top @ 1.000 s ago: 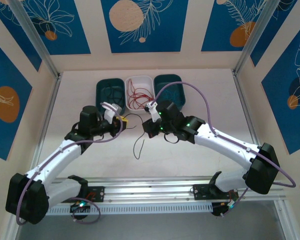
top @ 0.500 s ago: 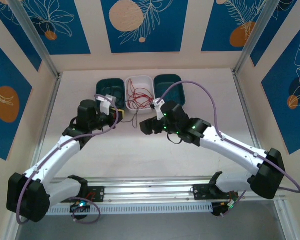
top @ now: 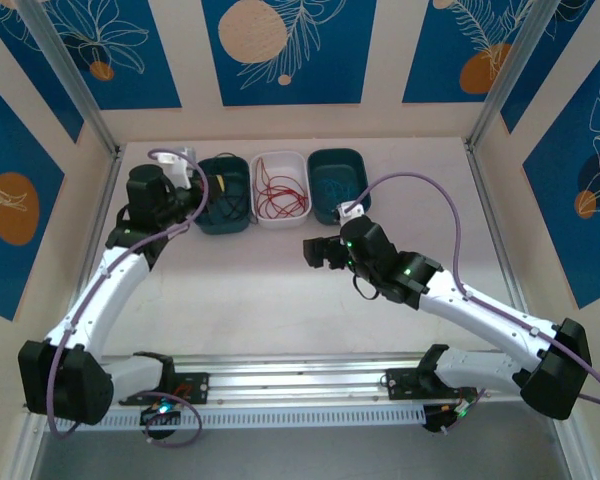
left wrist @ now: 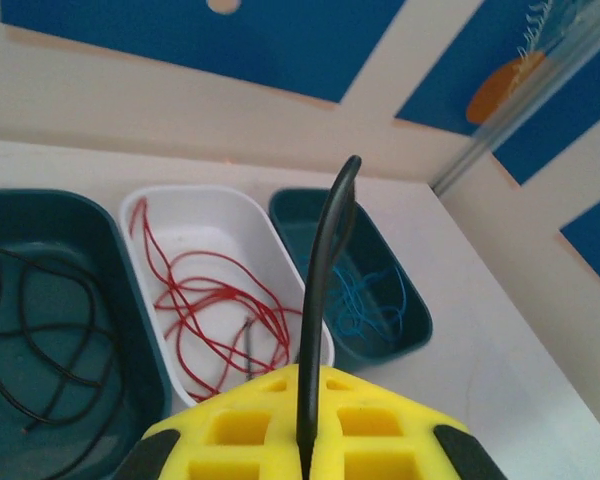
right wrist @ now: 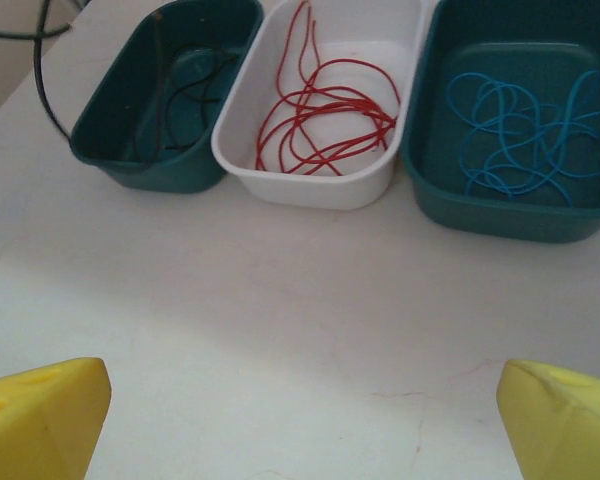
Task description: Untangle the cables
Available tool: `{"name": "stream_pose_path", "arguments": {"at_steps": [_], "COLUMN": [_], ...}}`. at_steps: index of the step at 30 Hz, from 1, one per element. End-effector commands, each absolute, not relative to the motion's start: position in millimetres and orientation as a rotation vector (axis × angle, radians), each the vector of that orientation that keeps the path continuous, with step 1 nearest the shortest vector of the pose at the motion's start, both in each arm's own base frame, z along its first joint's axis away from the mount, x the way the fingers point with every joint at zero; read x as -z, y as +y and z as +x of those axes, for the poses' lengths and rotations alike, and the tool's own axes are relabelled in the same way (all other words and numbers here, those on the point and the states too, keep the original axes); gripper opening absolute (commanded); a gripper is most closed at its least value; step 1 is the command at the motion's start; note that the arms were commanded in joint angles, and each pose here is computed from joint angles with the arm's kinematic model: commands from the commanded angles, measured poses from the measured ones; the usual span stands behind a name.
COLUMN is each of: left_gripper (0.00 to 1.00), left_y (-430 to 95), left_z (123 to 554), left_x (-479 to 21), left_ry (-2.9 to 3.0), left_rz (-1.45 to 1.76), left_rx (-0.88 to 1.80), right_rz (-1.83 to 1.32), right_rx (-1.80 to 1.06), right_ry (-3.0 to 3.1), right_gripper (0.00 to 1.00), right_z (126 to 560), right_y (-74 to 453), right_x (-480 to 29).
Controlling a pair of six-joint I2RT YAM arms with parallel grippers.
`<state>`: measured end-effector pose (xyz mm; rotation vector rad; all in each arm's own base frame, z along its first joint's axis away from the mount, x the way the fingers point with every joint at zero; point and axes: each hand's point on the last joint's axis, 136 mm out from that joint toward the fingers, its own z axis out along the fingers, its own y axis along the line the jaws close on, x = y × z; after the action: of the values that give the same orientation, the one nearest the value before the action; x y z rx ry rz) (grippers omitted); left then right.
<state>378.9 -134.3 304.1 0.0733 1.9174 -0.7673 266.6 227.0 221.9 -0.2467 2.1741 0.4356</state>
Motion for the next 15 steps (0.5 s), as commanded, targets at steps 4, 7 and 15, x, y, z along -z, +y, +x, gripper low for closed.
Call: {"name": "stream_pose_path", "arguments": {"at_steps": [4, 7, 15], "left_gripper": [0.00, 0.00, 0.00], "left_y": [-97.8, -86.8, -91.6], "left_z": [412.7, 427.3, 465.1], "left_x": [-327.4, -323.6, -291.8], "left_ry": [1.840, 1.840, 1.913], "left_rz": [-0.077, -0.111, -0.102], "left_rx": [0.705, 0.678, 0.718], "right_rz": [-0.164, -0.160, -0.142], "right_rx": [-0.376, -0.376, -0.384], "right_ry": [2.188, 2.195, 2.193], "right_gripper": [0.99, 0.99, 0.99], "right_z": [269.6, 269.6, 268.9], "right_y": [209.9, 209.2, 206.3], "right_x": [-217.9, -216.9, -220.2]}}
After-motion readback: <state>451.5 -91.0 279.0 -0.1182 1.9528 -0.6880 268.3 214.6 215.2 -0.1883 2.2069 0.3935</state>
